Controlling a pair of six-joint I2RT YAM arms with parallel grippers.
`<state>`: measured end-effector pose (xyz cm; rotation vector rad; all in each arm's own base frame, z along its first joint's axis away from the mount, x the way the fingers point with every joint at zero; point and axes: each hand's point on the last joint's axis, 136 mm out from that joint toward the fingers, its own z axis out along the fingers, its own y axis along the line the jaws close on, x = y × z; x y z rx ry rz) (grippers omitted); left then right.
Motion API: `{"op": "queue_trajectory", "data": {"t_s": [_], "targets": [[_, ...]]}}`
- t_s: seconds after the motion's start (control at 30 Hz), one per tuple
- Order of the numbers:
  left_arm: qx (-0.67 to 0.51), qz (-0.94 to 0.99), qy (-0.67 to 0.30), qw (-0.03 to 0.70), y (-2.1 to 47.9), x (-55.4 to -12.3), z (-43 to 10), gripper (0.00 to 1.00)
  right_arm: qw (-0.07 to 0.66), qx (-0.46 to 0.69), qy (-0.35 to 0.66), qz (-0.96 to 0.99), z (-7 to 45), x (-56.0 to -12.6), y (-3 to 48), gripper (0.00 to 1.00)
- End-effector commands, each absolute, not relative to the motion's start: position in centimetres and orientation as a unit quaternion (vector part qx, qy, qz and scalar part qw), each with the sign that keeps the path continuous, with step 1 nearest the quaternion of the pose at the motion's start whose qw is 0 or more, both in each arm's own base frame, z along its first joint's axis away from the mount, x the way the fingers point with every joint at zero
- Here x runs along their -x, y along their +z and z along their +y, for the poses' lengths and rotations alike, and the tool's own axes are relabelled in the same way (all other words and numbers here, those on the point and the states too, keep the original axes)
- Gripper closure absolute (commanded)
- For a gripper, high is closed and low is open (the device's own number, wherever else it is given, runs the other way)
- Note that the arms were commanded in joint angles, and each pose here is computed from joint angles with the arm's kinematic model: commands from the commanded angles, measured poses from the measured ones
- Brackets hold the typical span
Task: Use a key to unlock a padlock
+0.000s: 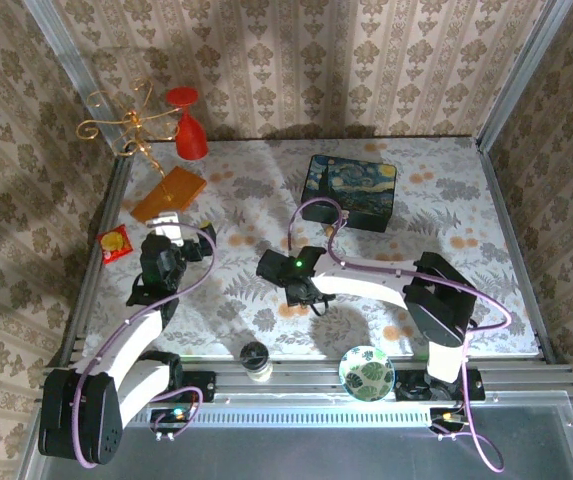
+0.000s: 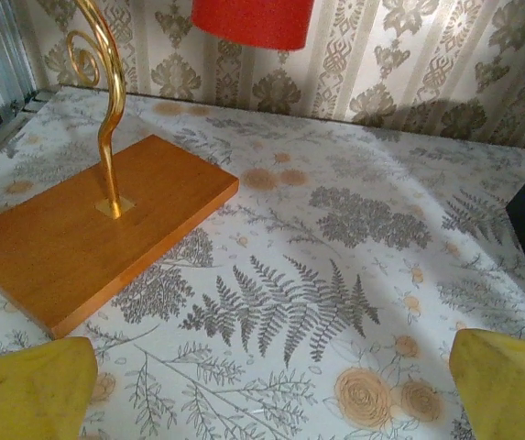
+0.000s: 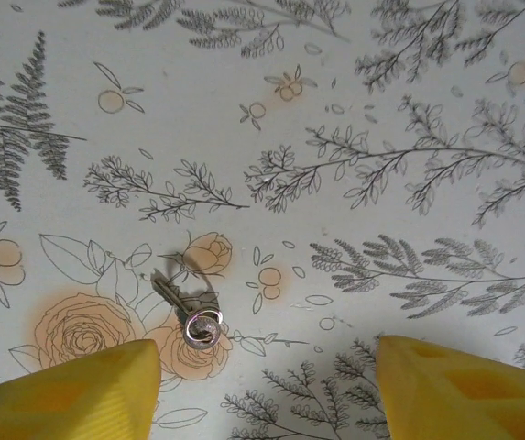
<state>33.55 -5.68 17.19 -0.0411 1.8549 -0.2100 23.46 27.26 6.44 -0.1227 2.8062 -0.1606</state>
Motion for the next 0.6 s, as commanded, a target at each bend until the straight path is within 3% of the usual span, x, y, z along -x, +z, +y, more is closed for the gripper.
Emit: {"op": "queue_trajectory", "data": {"t_s": [0.0, 0.4, 0.57], "targets": [[0.016, 0.802, -0.084, 0.592, 16.6, -33.0, -5.5, 0.00, 0.130, 0.018, -0.052, 0.990, 27.4, -22.6, 5.4, 0.42], [0.020, 0.805, -0.083, 0.587, 15.9, -32.8, -5.5, 0.00, 0.099, 0.016, -0.029, 0.994, 29.3, -22.4, 2.6, 0.60], [0.022, 0.806, -0.084, 0.586, 15.7, -32.9, -5.5, 0.00, 0.090, 0.013, -0.022, 0.996, 29.4, -22.3, 1.6, 0.63]]}}
